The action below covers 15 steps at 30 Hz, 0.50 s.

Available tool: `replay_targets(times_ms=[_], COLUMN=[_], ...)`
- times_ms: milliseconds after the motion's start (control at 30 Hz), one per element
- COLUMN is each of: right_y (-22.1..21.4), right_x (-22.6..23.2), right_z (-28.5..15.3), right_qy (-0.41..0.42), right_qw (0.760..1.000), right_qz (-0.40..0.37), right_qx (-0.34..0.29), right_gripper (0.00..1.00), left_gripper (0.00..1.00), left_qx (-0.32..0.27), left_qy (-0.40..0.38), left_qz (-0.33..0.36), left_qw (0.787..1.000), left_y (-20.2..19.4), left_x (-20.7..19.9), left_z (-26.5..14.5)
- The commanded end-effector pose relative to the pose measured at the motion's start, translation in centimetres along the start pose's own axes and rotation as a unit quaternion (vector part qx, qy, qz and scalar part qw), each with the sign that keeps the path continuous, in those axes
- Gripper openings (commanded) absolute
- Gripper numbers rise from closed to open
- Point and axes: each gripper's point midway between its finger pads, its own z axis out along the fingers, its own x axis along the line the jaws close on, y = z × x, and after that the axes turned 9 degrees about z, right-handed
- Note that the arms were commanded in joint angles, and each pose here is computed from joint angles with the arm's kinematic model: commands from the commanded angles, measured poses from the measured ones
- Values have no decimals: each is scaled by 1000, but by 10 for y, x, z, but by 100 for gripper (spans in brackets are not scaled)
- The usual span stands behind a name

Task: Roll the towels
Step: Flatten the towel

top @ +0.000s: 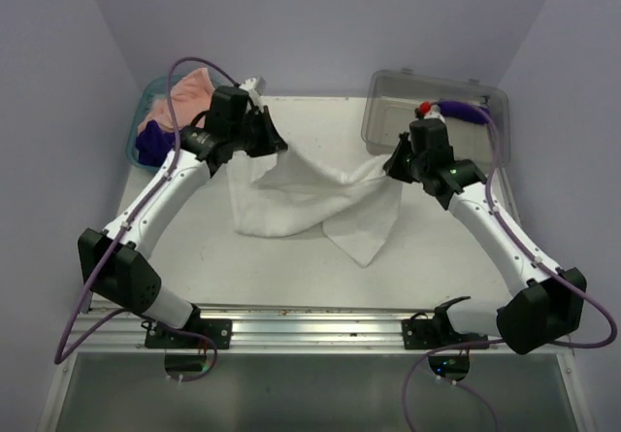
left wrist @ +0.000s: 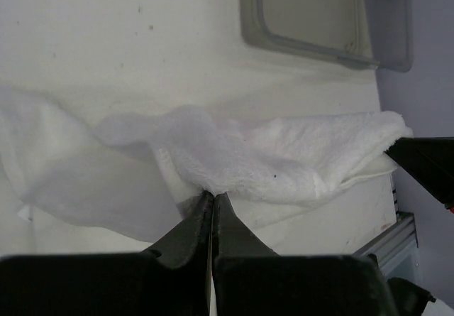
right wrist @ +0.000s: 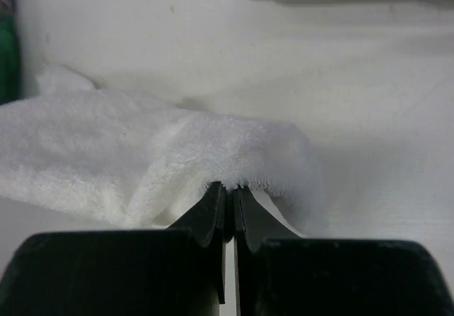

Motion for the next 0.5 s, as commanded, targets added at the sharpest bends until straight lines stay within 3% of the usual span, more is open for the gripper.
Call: replay_targets(times_ms=[0,100,200,467], right_y=[79,110,122,113], right_x=[26,43,52,54], right_z=[-52,-84,-110,-158], right_qy=[12,29,51,99], right_qw=[993,986,981,975], right_qz=[-23,-23,-20,-39], right_qx=[-118,-164,-188,-197], right_gripper=[0,0,0,0], left_gripper=[0,0,0,0], left_qx=[-89,-148,-186,-228], left_qy=[-16,-45,-12,12], left_qz=[27,37,40,50], left_qw=[996,987,982,972], left_y=[66,105,126,151], left_x=[-12,-23,-11,-13], left_z=[-58,-104,-135,-163])
